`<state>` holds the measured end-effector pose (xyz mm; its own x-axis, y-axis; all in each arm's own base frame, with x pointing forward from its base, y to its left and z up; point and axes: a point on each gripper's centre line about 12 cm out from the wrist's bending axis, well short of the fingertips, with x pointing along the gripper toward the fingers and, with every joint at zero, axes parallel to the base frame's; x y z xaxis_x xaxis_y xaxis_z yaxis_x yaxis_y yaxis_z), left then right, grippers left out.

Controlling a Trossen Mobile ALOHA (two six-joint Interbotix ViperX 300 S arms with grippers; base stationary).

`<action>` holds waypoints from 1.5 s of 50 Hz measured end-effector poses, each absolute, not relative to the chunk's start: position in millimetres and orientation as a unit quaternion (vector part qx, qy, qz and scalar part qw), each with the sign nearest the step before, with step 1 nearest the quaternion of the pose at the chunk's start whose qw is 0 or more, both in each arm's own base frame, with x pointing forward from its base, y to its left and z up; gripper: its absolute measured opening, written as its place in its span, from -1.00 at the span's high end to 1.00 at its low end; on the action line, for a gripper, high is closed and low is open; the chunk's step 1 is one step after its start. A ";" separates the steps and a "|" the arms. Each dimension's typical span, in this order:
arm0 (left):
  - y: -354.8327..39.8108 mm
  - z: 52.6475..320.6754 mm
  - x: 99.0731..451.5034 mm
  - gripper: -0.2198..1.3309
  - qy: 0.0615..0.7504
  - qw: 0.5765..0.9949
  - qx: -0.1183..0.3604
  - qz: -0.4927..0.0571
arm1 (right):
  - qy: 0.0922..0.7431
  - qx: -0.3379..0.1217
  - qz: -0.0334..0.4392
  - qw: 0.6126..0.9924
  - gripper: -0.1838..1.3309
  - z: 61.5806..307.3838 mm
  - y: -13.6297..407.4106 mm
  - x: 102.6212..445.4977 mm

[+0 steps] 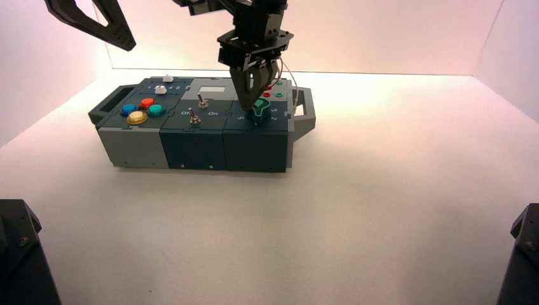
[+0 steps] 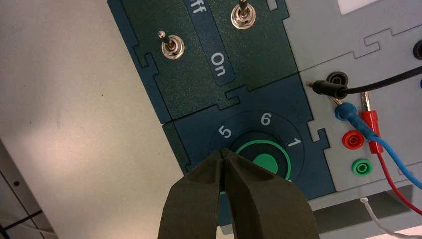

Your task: Turn the knob to position 4.

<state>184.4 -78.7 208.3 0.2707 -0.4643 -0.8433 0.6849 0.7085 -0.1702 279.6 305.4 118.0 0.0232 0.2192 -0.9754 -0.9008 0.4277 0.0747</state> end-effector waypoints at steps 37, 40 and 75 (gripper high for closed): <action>-79.5 208.5 183.7 0.93 0.483 0.788 0.111 -0.367 | 0.532 -0.310 0.438 0.655 0.94 145.9 284.2 259.8; -79.5 208.4 183.2 0.93 0.484 0.786 0.110 -0.368 | 0.531 -0.318 0.436 0.653 0.94 147.1 277.8 255.3; -79.1 205.4 186.7 0.93 0.489 0.791 0.097 -0.354 | 0.516 -0.289 0.404 0.698 0.94 179.5 209.3 234.2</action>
<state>186.7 -79.1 205.4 0.2716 -0.4649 -0.8427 0.6546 0.7311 -0.1924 234.2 209.3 179.5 0.1410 0.2652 -0.9538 -0.8618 0.5071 0.0136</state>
